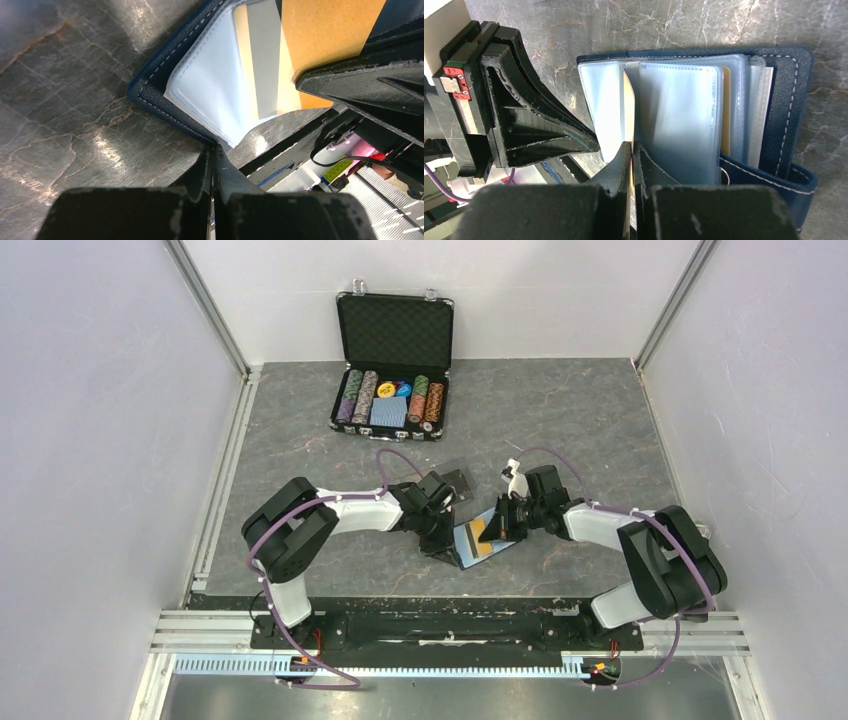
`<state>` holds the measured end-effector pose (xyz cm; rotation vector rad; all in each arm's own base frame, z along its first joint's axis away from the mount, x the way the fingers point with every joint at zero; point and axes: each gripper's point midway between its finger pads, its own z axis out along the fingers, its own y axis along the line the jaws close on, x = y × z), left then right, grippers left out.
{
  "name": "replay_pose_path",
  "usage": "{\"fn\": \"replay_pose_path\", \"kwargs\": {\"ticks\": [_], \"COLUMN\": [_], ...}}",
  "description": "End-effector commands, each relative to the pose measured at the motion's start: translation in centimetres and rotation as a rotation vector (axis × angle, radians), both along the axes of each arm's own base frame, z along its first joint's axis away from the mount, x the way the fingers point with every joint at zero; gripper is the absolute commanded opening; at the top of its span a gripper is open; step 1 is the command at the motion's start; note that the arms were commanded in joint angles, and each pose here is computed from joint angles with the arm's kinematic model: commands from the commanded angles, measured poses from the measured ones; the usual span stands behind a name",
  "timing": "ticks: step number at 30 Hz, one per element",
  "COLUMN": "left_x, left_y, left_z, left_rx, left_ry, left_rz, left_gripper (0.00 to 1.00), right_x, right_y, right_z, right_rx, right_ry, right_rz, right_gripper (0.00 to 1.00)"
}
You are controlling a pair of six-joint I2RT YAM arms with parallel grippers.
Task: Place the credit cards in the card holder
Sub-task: Insert the credit card into the card holder.
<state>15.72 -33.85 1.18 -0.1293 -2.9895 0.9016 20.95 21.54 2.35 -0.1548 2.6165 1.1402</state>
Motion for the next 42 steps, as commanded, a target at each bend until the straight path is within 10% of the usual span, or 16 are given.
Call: {"fn": "replay_pose_path", "kwargs": {"ticks": [1, 16, 21, 29, 42], "left_x": [0.1, 0.3, 0.7, 1.8, 2.4], "left_y": [0.7, 0.4, 0.5, 0.8, 1.1], "left_z": [-2.2, -1.7, -1.3, -0.3, 0.7], "left_rx": [0.071, 0.079, 0.081, 0.098, 0.142], "left_ry": [-0.047, -0.072, -0.1, -0.205, -0.309], "left_rz": [-0.041, -0.053, -0.047, -0.048, -0.08], "left_gripper": [0.02, 0.02, 0.02, 0.02, 0.02], "right_x": [-3.3, -3.5, -2.5, -2.9, -4.1], "right_y": [-1.3, -2.0, -1.2, -0.6, -2.0], "right_z": [-1.8, -0.8, 0.2, 0.1, -0.8], "right_rx": [-0.071, -0.082, -0.014, 0.037, 0.017], "right_ry": [0.091, 0.042, -0.018, -0.016, 0.049], "right_rz": [0.046, 0.015, -0.005, 0.031, 0.035], "right_gripper": [0.0, 0.06, 0.27, 0.01, 0.0]}}
